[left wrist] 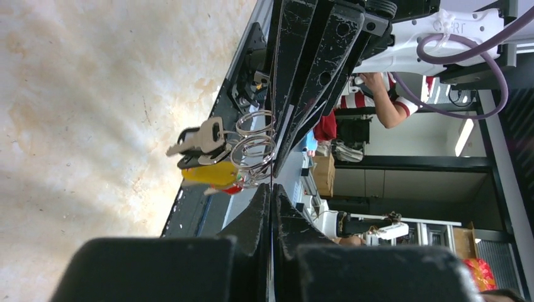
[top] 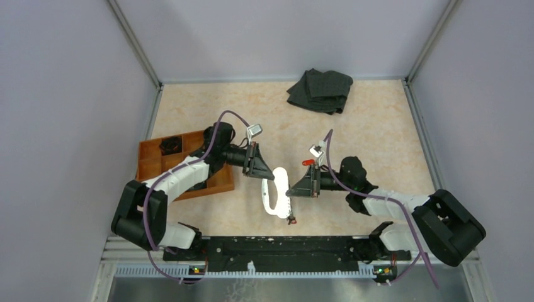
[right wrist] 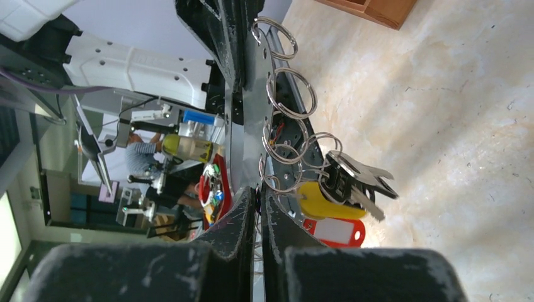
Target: Remove the keys from the keyring
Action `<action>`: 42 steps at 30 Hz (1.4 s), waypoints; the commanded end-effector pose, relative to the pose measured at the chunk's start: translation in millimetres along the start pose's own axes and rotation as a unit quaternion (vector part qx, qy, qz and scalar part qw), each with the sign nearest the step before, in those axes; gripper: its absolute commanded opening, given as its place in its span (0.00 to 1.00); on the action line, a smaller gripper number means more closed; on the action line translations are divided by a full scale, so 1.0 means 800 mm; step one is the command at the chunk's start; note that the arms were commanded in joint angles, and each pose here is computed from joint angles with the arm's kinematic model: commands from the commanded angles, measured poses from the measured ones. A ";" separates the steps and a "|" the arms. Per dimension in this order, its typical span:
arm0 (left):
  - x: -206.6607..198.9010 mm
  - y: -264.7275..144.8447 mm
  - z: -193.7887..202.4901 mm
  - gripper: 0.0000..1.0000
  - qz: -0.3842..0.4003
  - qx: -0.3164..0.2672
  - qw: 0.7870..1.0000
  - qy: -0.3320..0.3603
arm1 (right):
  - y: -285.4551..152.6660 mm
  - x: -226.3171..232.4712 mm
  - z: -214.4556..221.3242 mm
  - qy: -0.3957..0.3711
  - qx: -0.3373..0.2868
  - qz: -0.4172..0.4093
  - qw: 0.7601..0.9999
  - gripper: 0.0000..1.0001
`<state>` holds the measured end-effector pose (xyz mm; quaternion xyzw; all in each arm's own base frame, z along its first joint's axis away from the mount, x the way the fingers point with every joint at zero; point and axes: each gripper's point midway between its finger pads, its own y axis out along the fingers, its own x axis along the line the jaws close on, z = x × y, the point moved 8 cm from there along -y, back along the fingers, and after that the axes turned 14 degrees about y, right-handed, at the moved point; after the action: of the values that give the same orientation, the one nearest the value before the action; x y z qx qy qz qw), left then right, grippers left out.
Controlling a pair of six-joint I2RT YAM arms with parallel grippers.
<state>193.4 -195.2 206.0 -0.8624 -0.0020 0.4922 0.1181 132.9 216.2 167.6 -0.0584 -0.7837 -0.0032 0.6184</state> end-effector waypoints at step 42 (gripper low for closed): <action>-0.031 0.011 -0.009 0.00 0.010 -0.076 0.997 -0.019 | 0.023 0.049 -0.060 0.037 -0.197 -0.032 0.979 0.00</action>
<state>188.6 -208.7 214.2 -0.8469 -0.0484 0.5264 0.0579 167.8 231.8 192.9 -0.1510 -0.7077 -0.1661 0.6699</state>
